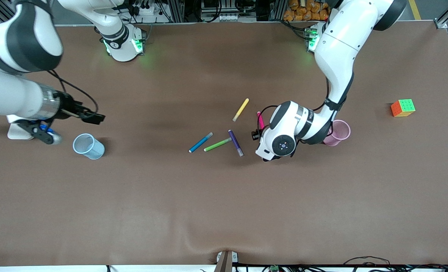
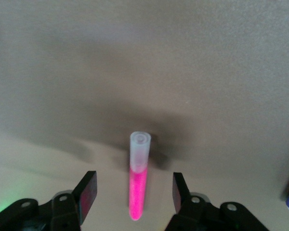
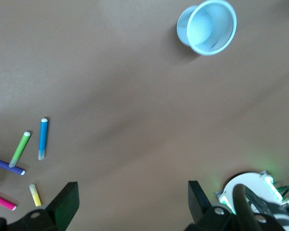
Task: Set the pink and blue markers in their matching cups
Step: 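Grasp the pink marker with the left gripper while the right gripper reaches the blue marker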
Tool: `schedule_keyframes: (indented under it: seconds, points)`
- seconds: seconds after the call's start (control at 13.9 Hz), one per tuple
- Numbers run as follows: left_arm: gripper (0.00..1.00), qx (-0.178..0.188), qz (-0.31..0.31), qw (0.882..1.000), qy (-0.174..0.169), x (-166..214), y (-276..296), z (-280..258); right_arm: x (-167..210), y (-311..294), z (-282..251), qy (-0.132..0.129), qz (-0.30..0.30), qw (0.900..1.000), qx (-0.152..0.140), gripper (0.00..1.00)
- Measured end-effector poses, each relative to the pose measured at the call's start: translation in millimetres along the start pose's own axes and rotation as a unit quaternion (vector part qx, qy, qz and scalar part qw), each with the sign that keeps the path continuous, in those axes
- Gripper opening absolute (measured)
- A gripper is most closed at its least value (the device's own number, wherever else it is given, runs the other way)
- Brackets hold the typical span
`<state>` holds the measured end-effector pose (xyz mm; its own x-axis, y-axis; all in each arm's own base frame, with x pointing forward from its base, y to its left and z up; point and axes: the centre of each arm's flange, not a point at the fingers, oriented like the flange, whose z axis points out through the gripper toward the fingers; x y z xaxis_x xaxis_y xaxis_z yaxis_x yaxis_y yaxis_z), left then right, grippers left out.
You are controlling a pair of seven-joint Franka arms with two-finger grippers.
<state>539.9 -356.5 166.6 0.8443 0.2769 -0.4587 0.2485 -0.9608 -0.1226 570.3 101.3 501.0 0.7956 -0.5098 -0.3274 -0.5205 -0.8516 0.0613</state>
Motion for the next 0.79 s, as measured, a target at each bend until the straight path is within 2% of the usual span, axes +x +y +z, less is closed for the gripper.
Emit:
schedule_keyframes:
  seconds: [0.22,0.29,0.5,0.79]
  points:
    - [0.48,-0.006,-0.001,1.000,0.000,3,4,11,-16,-21,8,-0.002,0.032,0.999,-0.007,1.00]
    - [0.48,-0.007,-0.001,1.000,0.000,4,4,12,-21,-26,10,-0.002,0.044,0.999,-0.009,1.00]
    - [0.21,-0.003,-0.003,1.000,-0.003,4,2,11,-29,-46,20,0.001,0.078,0.997,-0.010,1.00]
    - [0.21,-0.007,-0.005,1.000,0.000,7,0,5,-27,-83,54,-0.007,0.130,0.991,0.003,1.00]
